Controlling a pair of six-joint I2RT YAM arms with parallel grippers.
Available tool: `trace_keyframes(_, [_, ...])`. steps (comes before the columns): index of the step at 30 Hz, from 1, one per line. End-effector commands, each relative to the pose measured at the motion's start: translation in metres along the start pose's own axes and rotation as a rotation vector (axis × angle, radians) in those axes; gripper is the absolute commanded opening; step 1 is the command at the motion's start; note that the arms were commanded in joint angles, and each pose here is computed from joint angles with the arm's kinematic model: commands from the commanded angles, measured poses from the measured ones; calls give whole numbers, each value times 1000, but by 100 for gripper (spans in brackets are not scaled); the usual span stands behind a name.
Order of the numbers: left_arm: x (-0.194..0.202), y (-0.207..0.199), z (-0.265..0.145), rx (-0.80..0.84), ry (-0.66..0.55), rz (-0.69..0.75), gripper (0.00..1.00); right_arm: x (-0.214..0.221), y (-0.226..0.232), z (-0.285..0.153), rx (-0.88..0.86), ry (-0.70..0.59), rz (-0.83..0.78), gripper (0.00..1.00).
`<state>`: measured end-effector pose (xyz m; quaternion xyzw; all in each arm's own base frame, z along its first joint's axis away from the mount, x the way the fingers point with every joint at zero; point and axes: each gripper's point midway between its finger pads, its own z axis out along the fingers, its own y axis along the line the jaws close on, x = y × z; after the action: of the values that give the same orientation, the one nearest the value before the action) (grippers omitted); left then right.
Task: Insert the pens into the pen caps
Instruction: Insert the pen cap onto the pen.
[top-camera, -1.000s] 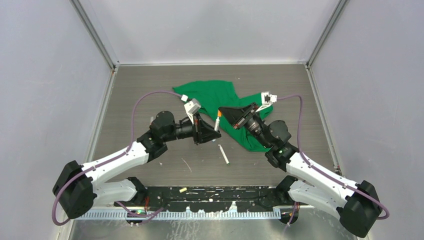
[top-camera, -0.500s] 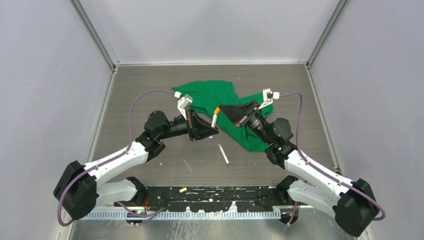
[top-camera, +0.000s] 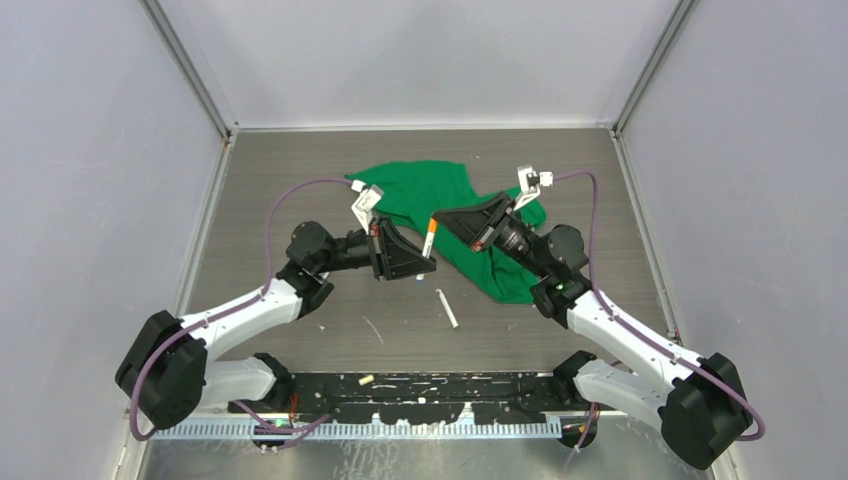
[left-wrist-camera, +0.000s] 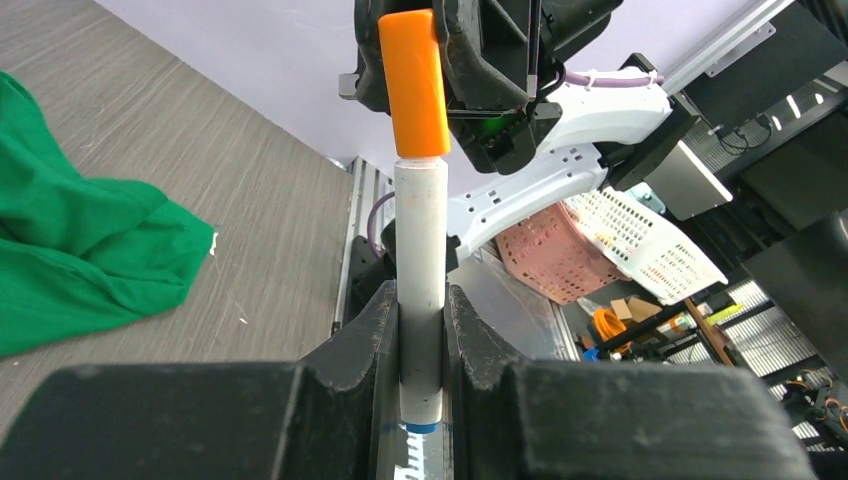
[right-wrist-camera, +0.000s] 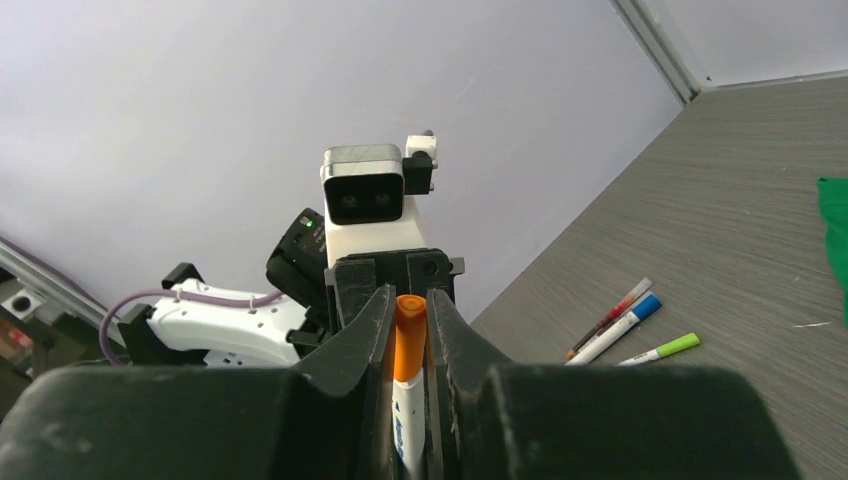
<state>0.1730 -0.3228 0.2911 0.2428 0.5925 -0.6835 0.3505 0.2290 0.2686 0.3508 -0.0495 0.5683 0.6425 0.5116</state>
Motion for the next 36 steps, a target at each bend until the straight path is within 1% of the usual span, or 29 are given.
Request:
trace_keyframes(1, [-27,-41,-3,121,-73,133,0,28,-3,-1,-6,182,-28,0])
trace_keyframes(9, [-29,-44,-9,105,-79,143,0,42,-1,-4,-46,285,-22,0])
trace_keyframes(16, [-35,-53,-9,135,-81,170,0,61,-6,-12,-57,386,-20,1])
trace_keyframes(20, [-40,-57,-10,150,-105,175,0,73,-7,-20,-80,443,-6,1])
trace_keyframes(23, [-46,-60,-11,168,-140,158,0,79,-6,-27,-97,462,-6,0])
trace_keyframes(29, [-59,-69,-14,265,-215,96,0,86,5,-35,-168,490,35,1])
trace_keyframes(31, [-58,-66,-13,273,-207,76,0,87,10,-37,-192,500,45,0])
trace_keyframes(36, [-56,-61,-12,224,-172,118,0,93,10,-43,-186,542,56,0])
